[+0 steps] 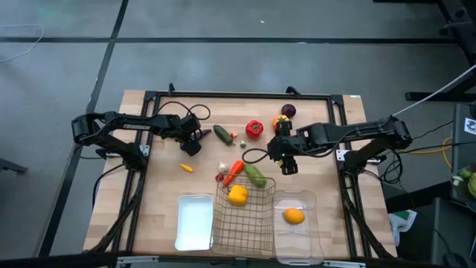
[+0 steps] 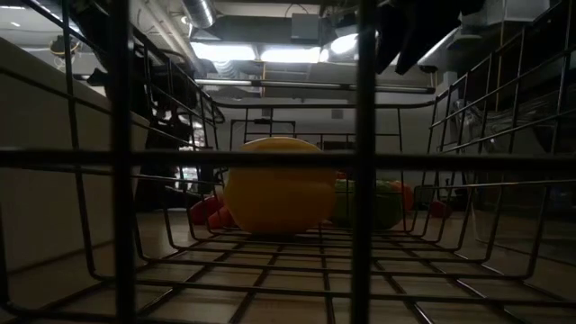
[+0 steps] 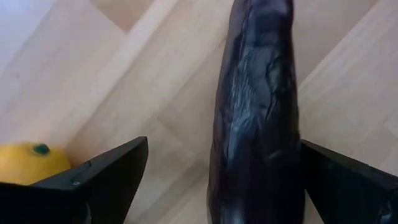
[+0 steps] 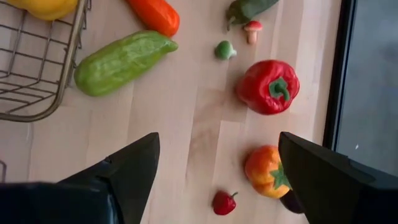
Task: Sort produce into baskets
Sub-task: Put the eggplant into the wire basket
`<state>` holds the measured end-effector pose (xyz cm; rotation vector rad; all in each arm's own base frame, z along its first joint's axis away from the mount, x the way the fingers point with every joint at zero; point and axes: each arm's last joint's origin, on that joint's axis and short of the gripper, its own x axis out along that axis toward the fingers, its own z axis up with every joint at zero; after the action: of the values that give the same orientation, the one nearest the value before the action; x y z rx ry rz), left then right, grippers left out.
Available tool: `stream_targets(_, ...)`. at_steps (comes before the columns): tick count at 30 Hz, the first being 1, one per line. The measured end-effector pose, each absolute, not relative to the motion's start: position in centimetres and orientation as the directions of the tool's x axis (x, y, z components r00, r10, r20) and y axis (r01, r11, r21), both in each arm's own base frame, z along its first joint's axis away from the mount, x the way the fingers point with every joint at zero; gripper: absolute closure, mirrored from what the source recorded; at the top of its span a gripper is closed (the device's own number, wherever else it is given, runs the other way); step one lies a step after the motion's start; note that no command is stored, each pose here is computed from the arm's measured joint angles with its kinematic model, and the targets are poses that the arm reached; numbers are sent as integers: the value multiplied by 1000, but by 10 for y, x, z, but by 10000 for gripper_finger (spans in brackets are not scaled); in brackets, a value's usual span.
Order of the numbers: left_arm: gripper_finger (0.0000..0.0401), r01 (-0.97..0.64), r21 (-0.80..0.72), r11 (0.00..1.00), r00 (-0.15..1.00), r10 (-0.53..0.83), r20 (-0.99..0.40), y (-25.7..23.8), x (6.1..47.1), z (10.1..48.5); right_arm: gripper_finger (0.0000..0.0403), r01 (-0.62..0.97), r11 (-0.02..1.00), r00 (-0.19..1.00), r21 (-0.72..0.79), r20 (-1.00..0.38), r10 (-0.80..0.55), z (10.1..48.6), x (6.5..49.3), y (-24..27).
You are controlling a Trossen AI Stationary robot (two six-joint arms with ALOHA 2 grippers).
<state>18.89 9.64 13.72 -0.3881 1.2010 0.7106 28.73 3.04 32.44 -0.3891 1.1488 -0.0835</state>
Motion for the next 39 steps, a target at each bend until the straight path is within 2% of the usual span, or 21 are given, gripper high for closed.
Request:
stream_targets(5,21,-693,86,716,184,291,-939,96,188,136,75,-129,930,424,-343,-867,-261,325,288,30)
stream_targets(13,106,-725,58,686,200,291,-936,96,189,136,75,-132,930,417,-343,-870,-261,324,288,30)
stream_targets(19,166,-736,-62,675,291,233,-928,96,195,138,75,-157,927,349,-341,-897,-271,322,281,29)
stream_targets(25,217,-736,-108,668,350,240,-905,98,201,140,75,-169,925,313,-339,-909,-276,320,277,29)
stream_targets(28,227,-727,-136,673,387,237,-891,99,203,141,75,-169,925,313,-339,-909,-276,320,277,29)
stream_targets(32,222,-718,-168,676,416,222,-882,100,209,148,75,-169,926,313,-339,-909,-276,320,277,29)
stream_targets(39,212,-660,-279,697,557,206,-804,106,225,186,75,-169,926,313,-339,-909,-276,320,277,29)
